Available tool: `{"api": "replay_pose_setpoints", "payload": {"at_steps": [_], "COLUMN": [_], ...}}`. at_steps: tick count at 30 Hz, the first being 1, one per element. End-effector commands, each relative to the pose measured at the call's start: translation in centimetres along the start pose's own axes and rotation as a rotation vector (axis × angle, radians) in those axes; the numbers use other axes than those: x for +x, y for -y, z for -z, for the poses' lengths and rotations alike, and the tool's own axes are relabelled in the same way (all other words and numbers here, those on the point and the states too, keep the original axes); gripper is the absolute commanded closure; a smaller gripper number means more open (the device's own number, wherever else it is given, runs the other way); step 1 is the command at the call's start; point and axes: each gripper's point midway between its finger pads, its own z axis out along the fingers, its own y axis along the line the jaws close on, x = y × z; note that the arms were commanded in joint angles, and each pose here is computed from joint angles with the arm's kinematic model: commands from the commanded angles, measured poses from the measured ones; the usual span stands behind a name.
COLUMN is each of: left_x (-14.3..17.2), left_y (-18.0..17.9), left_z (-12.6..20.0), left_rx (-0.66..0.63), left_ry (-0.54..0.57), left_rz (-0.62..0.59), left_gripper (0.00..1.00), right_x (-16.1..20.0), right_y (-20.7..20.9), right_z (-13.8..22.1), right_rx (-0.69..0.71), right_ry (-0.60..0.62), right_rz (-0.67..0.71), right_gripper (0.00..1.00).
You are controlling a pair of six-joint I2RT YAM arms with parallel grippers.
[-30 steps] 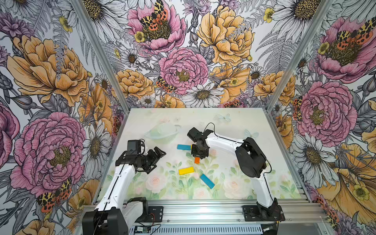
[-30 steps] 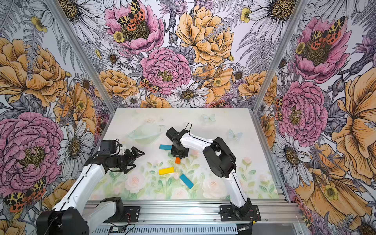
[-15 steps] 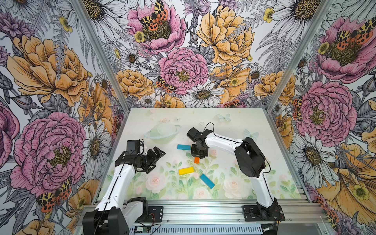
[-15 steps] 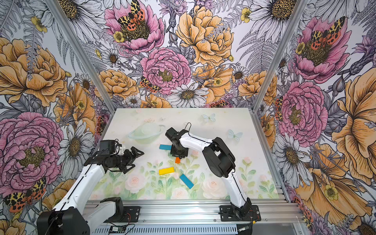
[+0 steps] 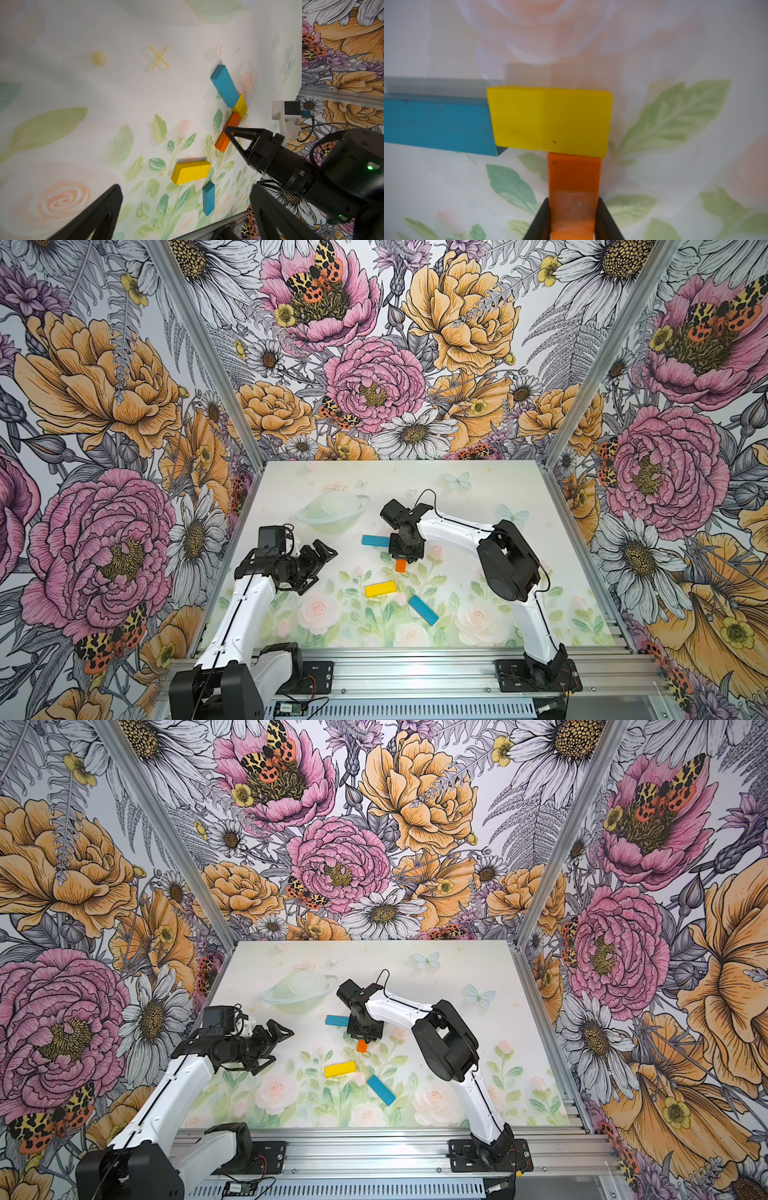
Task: Assemble the number 7 with building blocks
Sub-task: Assemble the building block at the center of the board.
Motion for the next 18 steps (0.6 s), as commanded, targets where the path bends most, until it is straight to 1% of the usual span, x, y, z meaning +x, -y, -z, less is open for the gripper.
{"api": "replay_pose_setpoints", "payload": {"at_steps": [1, 3, 6, 8, 9, 12, 14, 18], "left_x": [-0.3, -0.3, -0.3, -0.3, -0.4, -0.3, -0.2, -0.3], "left_y": [0.0, -0.1, -0.1, 0.0, 0.0, 0.0, -0.1, -0.1], "left_z": [0.0, 0.0, 0.0, 0.0, 0.0, 0.0, 0.1, 0.6], "left_rx": [0.016, 0.016, 0.017, 0.019, 0.019, 0.025, 0.029, 0.034], "left_ry": [0.002, 0.001, -0.001, -0.002, -0.003, -0.005, -0.005, 0.004], "left_rz": [-0.013, -0.01, -0.012, -0.013, -0.011, -0.012, -0.011, -0.005], "left_gripper": [0.01, 0.01, 0.01, 0.01, 0.01, 0.01, 0.01, 0.01], "right_x": [0.3, 0.4, 0.6, 0.8, 0.8, 0.4, -0.2, 0.3], "right_y": [0.7, 0.7, 0.9, 1.0, 0.9, 0.1, -0.6, -3.8], "right_z": [-1.7, -1.6, -1.2, -0.8, -0.5, 1.7, 4.2, 10.1], "right_rx": [0.034, 0.032, 0.037, 0.031, 0.027, -0.002, -0.031, -0.078], "right_ry": [-0.027, -0.028, -0.024, -0.021, -0.018, 0.032, 0.093, 0.253], "right_rz": [-0.007, -0.012, -0.027, -0.038, -0.039, -0.013, 0.029, 0.292], "right_gripper": [0.65, 0.57, 0.4, 0.22, 0.19, 0.16, 0.16, 0.24]}}
